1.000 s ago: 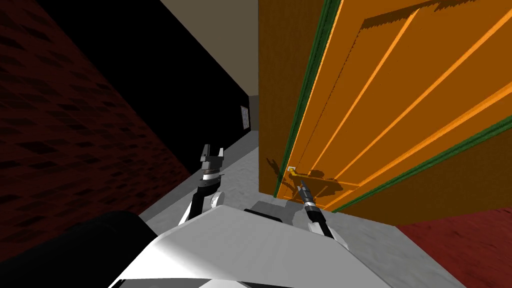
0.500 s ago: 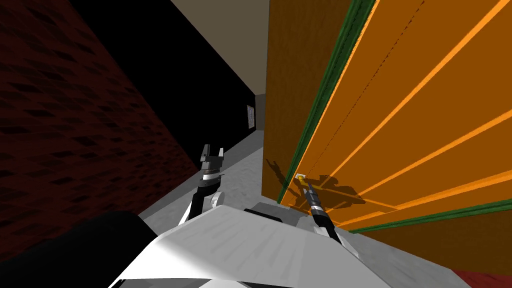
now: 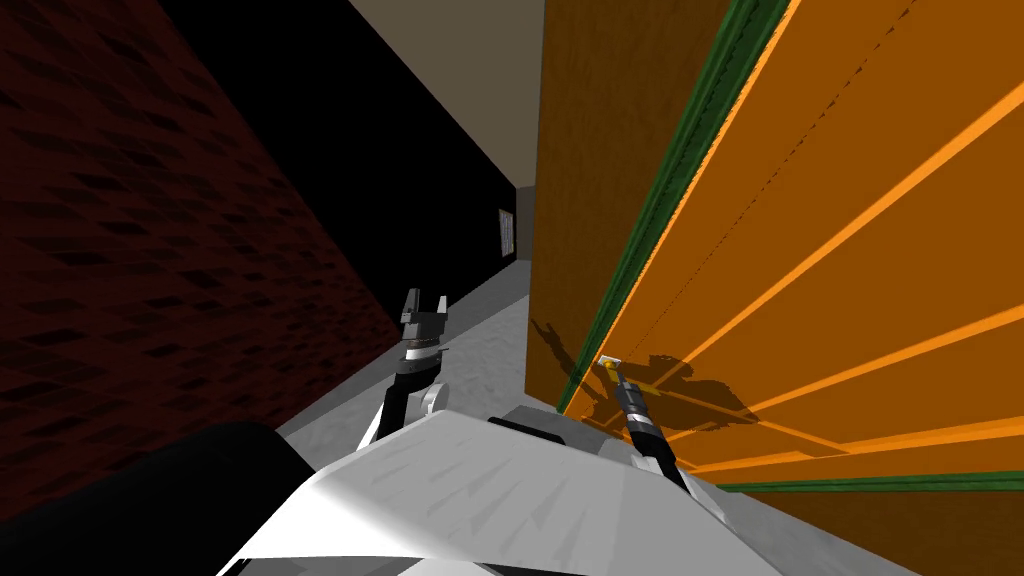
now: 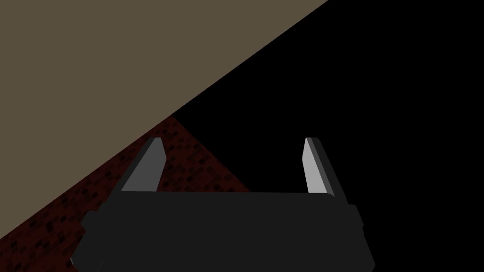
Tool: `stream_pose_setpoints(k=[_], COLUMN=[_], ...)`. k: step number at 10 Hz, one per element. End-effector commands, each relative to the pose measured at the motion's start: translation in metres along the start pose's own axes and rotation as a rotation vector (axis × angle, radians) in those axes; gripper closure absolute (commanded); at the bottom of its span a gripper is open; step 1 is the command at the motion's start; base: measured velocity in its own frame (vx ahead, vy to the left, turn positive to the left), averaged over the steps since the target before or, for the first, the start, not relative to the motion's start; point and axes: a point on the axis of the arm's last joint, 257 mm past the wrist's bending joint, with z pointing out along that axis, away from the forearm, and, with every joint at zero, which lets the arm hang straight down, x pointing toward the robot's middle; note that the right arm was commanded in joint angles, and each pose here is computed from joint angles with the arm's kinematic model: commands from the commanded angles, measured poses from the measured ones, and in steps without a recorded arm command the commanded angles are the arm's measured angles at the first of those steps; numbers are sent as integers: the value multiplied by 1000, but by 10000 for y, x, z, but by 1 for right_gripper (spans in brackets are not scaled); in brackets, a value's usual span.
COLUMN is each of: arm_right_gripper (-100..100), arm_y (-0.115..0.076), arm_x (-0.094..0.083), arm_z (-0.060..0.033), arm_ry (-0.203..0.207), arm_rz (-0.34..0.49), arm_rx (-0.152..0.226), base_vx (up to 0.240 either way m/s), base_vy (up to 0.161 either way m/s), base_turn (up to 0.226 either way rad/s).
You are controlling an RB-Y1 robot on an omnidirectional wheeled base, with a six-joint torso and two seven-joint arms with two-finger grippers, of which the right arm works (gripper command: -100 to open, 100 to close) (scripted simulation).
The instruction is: Pull the door open
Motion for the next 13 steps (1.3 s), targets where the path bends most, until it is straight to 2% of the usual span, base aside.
stream_pose_setpoints(k=[1, 4, 7, 13], arm_right_gripper=[100, 100, 100, 100], arm_y=[-3, -3, -11, -10], arm_x=[4, 4, -18, -36], arm_z=[-3, -3, -87, -293], arm_ry=[1, 1, 31, 115], arm_rz=[0, 0, -3, -4], arm_rx=[0, 0, 2, 5], base_vx=[-15, -3, -139, -203], base_vy=[6, 1, -40, -54], base_turn=[1, 0, 93, 105])
